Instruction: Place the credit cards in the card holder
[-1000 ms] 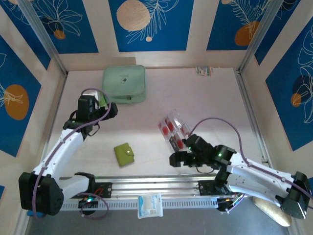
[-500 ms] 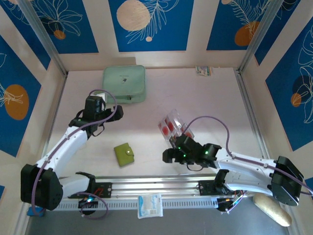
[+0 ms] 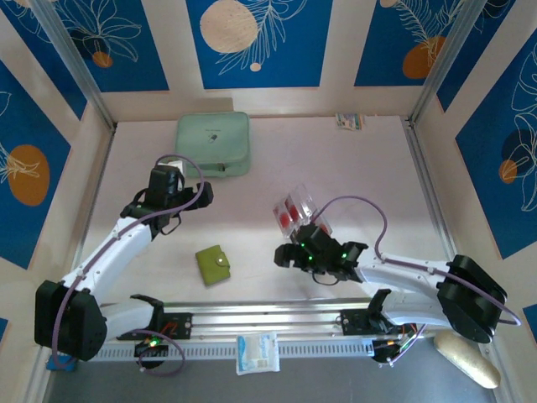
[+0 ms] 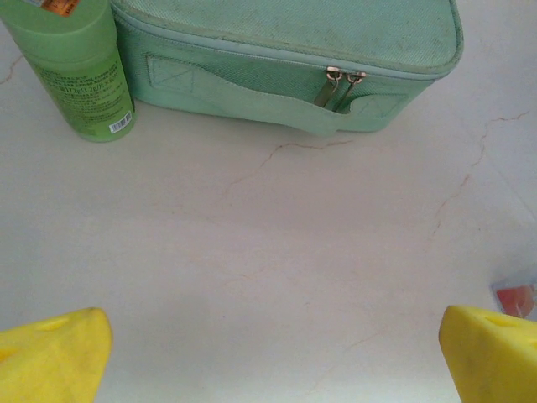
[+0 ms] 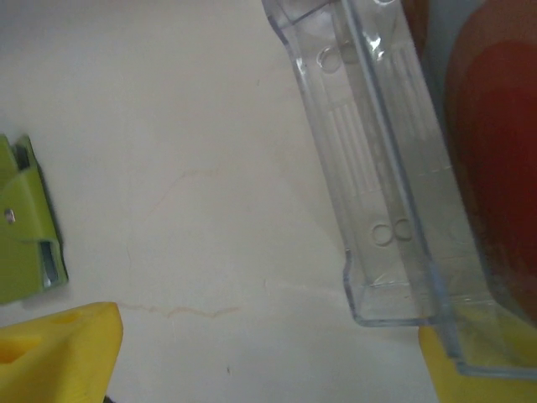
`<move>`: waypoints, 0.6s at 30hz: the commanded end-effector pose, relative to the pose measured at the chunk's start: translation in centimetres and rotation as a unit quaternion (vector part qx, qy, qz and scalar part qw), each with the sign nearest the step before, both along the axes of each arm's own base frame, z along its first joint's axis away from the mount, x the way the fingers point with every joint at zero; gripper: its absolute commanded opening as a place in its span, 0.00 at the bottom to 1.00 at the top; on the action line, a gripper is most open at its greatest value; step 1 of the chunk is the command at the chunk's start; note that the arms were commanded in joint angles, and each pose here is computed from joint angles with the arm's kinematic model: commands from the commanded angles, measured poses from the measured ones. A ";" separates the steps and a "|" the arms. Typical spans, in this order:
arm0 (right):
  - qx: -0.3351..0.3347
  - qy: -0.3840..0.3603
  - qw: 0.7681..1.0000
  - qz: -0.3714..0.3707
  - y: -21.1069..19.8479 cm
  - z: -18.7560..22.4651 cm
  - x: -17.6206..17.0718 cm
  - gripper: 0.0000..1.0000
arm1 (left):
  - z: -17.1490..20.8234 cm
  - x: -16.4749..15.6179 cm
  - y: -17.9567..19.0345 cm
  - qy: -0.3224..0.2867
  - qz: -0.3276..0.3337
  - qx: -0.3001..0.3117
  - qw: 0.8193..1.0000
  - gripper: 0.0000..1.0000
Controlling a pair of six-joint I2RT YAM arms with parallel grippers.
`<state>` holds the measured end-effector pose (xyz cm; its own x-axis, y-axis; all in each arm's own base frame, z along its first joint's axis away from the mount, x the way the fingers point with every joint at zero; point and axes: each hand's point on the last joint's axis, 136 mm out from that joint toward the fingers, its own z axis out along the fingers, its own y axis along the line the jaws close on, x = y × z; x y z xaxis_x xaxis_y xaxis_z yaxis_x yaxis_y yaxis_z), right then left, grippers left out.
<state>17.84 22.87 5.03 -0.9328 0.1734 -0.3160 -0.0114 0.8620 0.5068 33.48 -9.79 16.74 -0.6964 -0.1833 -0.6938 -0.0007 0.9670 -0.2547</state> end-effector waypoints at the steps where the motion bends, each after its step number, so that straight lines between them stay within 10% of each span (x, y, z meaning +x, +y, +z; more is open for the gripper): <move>1: 0.016 -0.035 0.999 -0.021 0.3 1.0 2.4 0.92 | 0.3 -0.4 0.0 -0.003 0.003 0.005 1.000 1.00; 18: 0.009 -0.066 0.997 -0.036 0.3 2.2 14.6 0.92 | -0.6 -1.4 0.0 0.002 0.003 0.008 1.000 1.00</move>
<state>30.14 22.58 5.90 -0.8780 0.2894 -0.3812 0.0582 0.8552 0.5151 32.80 -9.95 16.53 -0.6929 -0.1703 -0.7007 0.0047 0.9706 -0.2405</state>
